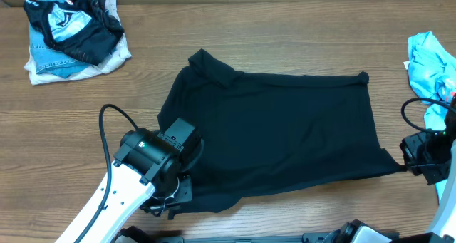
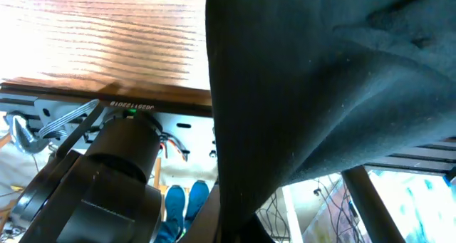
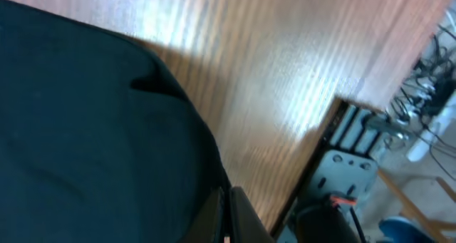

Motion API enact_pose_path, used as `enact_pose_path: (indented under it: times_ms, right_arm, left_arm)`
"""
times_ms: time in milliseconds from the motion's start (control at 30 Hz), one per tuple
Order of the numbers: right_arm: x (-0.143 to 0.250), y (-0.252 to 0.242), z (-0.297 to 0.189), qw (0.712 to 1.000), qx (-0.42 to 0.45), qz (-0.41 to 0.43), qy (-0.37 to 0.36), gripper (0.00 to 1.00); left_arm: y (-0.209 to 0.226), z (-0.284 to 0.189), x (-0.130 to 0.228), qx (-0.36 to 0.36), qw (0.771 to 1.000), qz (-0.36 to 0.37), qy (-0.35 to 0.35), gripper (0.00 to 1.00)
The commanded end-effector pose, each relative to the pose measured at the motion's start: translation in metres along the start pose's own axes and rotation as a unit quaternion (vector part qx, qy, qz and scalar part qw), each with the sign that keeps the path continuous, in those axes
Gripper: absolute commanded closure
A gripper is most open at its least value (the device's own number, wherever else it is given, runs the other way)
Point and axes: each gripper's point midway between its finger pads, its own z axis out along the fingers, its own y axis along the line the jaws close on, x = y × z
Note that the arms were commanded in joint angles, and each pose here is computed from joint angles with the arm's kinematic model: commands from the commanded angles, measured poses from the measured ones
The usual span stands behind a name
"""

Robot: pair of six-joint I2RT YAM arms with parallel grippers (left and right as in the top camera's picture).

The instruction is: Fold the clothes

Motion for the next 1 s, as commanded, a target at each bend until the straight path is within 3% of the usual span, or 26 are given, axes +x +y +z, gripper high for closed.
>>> enact_pose_path:
  times_ms: [0,433,967]
  right_arm:
    - [-0.005,-0.018,-0.004,0.998,0.029,0.051,-0.024,0.96]
    - [-0.003,-0.027,-0.011,0.994,0.004,0.110,-0.029,0.94]
    - [0.008,-0.029,0.023,0.986,0.021,0.165,-0.001,0.92]
  left_arm:
    - [0.000,0.001,0.003,0.001,1.000,-0.008,0.004,0.96]
    - [-0.003,0.007,-0.015,0.001,0.999,-0.043,-0.034,0.95]
    - [-0.003,0.017,-0.023,-0.002,0.996,-0.076,-0.045,0.95]
